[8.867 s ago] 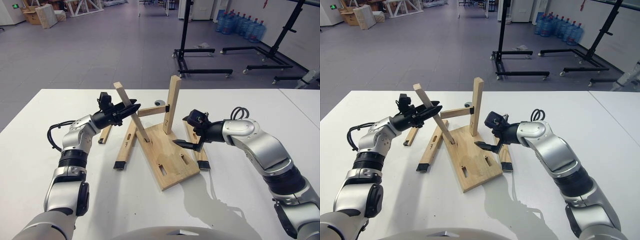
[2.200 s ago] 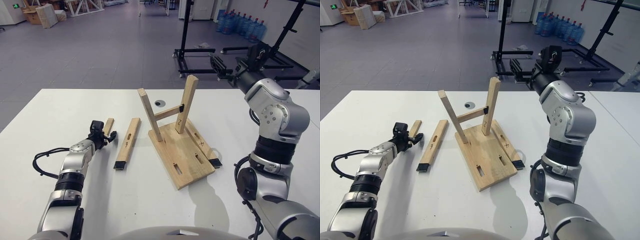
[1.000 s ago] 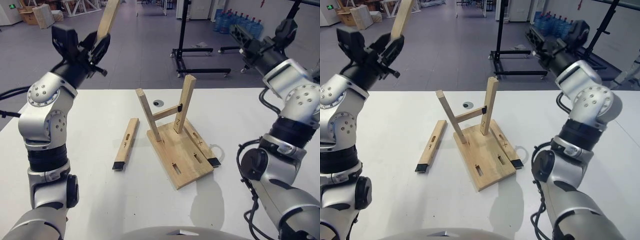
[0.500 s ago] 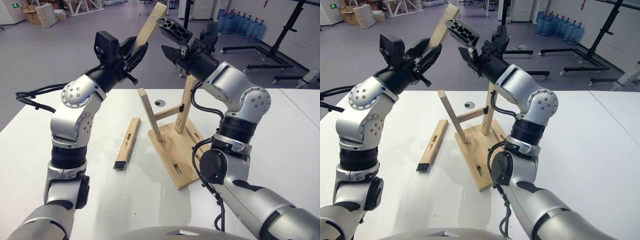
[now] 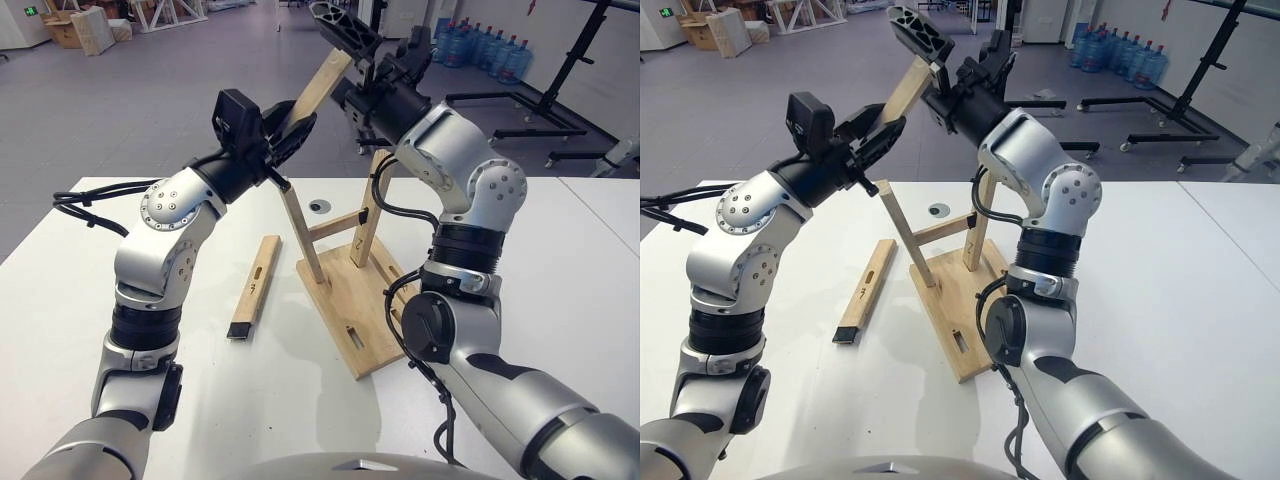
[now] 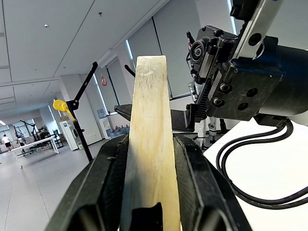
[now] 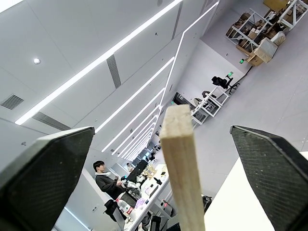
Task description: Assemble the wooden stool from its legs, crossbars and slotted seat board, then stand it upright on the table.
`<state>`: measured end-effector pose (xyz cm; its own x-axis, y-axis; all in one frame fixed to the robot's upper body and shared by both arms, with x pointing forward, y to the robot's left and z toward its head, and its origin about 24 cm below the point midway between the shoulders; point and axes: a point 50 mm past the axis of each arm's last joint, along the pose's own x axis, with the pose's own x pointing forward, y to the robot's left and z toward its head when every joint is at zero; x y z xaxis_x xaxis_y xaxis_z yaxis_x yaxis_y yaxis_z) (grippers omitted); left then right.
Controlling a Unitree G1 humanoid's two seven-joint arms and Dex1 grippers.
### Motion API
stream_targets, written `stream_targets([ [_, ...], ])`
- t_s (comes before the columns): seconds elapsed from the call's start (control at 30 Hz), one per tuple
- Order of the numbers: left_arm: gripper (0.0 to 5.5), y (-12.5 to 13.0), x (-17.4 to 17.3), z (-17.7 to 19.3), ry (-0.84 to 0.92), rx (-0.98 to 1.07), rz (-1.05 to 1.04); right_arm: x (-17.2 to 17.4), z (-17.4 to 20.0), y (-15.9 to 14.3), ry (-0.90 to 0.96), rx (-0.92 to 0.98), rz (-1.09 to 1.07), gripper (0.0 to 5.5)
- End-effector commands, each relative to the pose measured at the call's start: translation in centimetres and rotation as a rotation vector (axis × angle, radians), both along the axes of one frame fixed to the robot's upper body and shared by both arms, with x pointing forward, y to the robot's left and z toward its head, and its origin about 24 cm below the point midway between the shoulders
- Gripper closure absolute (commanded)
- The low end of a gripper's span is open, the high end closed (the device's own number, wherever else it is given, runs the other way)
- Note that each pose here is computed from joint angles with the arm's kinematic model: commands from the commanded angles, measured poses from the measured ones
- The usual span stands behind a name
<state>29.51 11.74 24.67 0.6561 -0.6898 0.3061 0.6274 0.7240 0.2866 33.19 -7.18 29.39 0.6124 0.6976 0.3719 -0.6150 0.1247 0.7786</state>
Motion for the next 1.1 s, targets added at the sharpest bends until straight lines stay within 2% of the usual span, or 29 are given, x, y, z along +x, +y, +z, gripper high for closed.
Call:
stream_targets([
  [0.03, 4.23, -0.3, -0.2, -0.1, 0.007, 0.01, -0.011, 0.1, 0.5, 0.1, -0.009, -0.003, 0.0, 0.31],
  [0.6, 4.23, -0.2, -0.2, -0.2, 0.003, 0.015, -0.002, 0.2, -0.3, 0.3, 0.021, -0.004, -0.004, 3.41],
  [0.9, 4.23, -0.1, -0.2, -0.1, -0.001, 0.018, 0.005, 0.1, -0.4, 0.2, 0.025, -0.004, -0.009, 4.8],
  [1.1, 4.23, -0.1, 0.0, -0.1, 0.009, 0.021, 0.004, 0.0, -0.8, 0.0, 0.021, -0.035, -0.029, 5.06],
])
